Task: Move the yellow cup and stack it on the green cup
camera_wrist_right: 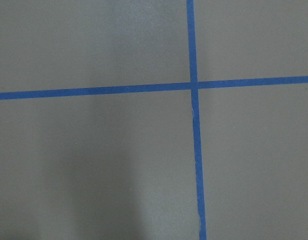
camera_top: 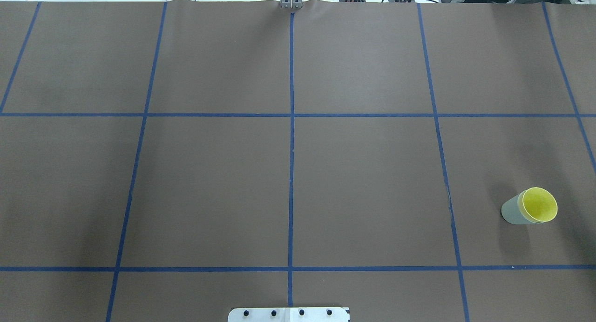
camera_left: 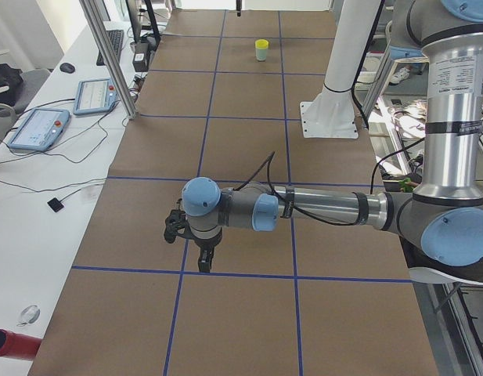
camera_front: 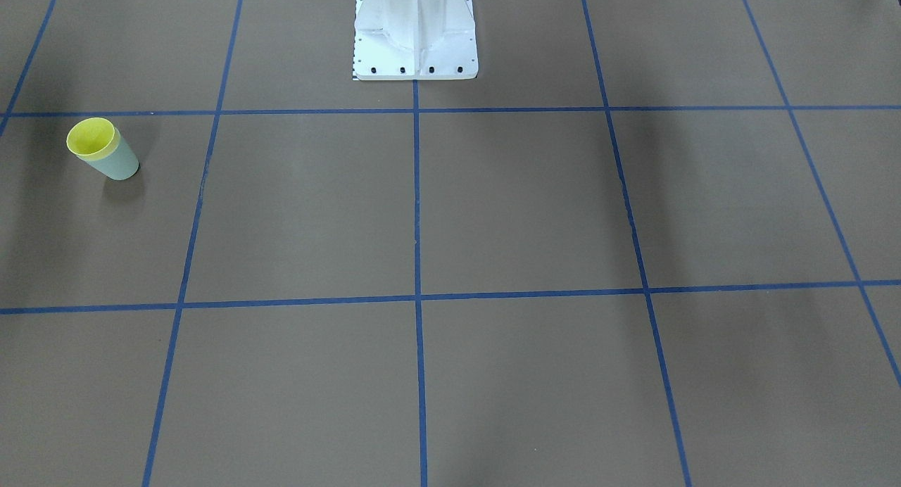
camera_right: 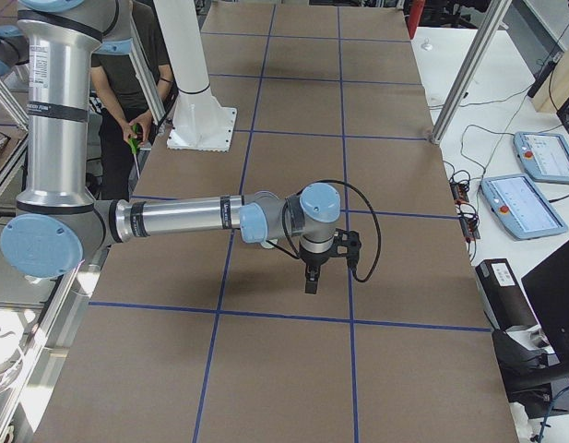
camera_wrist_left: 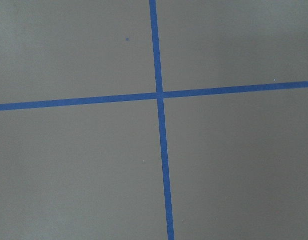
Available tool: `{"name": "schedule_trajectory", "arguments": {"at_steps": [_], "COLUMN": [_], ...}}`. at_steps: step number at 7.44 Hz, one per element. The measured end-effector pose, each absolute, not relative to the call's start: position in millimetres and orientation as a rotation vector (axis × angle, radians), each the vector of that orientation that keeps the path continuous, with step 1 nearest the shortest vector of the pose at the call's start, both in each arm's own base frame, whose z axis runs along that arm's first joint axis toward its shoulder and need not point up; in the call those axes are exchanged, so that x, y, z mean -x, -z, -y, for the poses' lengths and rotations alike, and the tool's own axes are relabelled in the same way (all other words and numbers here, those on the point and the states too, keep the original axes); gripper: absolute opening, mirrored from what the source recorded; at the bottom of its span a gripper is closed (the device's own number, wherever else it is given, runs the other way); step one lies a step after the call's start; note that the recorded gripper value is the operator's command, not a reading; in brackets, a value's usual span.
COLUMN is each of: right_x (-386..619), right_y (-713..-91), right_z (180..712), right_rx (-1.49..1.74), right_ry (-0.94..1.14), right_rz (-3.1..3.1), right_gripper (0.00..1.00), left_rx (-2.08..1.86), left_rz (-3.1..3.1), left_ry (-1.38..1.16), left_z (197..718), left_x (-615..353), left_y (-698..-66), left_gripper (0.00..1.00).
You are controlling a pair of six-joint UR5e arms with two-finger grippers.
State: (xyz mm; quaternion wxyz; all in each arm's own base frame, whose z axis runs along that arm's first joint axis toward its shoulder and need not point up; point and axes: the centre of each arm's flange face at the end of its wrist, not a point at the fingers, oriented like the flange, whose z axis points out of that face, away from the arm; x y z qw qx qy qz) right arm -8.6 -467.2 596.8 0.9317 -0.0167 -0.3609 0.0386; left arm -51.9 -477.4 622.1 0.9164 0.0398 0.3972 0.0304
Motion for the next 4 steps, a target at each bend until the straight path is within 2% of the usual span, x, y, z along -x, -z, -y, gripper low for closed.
{"name": "schedule_trajectory", "arguments": {"at_steps": [4], "right_x": [4.6], "right_y": [-599.8], "right_z": [469.6], "right_rx": [0.047], "right_ry": [-0.034], "right_rz": [0.721], "right_gripper": [1.0], "left_rx": [-0.089], "left_rz": [-0.819], "left_ry": [-0.071], "left_z": [477.8], "left_x": [51.6], "left_y": [-620.0], "left_gripper": [1.0]}}
